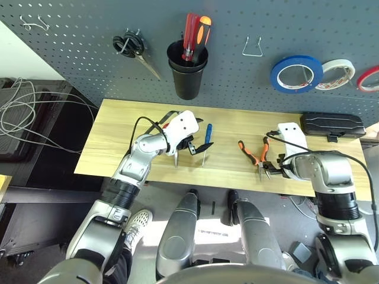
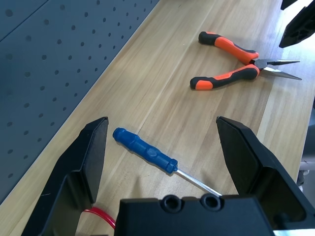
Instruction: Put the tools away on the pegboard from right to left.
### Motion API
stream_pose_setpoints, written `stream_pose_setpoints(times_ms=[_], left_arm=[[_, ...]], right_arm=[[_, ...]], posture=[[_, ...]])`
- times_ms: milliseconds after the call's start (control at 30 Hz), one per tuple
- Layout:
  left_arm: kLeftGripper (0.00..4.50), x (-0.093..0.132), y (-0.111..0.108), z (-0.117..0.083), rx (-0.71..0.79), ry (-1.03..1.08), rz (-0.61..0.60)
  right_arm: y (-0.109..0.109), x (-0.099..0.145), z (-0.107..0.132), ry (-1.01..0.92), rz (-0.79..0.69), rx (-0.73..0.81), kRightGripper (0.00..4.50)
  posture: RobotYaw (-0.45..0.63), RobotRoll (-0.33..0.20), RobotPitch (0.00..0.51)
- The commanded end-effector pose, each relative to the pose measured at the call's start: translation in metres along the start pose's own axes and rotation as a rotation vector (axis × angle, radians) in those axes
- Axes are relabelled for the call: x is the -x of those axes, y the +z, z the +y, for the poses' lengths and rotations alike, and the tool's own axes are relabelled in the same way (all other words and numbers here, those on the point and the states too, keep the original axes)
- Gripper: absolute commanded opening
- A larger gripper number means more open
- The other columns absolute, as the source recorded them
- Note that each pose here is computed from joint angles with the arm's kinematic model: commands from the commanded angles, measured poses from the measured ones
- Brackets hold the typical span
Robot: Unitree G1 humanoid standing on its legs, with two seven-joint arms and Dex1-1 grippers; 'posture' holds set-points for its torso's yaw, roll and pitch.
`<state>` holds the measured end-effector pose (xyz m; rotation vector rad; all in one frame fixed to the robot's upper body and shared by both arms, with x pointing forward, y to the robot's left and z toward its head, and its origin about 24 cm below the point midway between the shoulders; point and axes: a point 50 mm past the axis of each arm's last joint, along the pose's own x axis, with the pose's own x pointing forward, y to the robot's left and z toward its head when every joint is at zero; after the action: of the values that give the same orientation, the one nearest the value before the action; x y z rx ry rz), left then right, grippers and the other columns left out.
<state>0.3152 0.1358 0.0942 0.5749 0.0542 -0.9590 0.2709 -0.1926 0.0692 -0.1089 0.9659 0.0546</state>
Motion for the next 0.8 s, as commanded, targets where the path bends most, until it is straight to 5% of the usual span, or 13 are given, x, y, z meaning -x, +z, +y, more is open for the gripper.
stream_pose_setpoints(times_ms=[33, 433, 800], left_arm=[[4.50, -0.001, -0.005, -0.007, 0.014, -0.015, 0.020], [4.50, 0.002, -0.007, -0.011, 0.025, -0.019, 0.028], [4.50, 0.001, -0.007, -0.009, 0.035, -0.001, 0.035]], right_arm=[[-0.005, -0.007, -0.001, -0.005, 0.003, -0.035, 4.49], [0.003, -0.041, 0.011, -0.008, -0.012, -0.026, 4.49], [-0.022, -0.080, -0.001, -0.003, 0.013, -0.006, 4.49]], posture=[[0.13, 0.000, 0.350], [0.16, 0.000, 0.384], [0.17, 0.000, 0.401]])
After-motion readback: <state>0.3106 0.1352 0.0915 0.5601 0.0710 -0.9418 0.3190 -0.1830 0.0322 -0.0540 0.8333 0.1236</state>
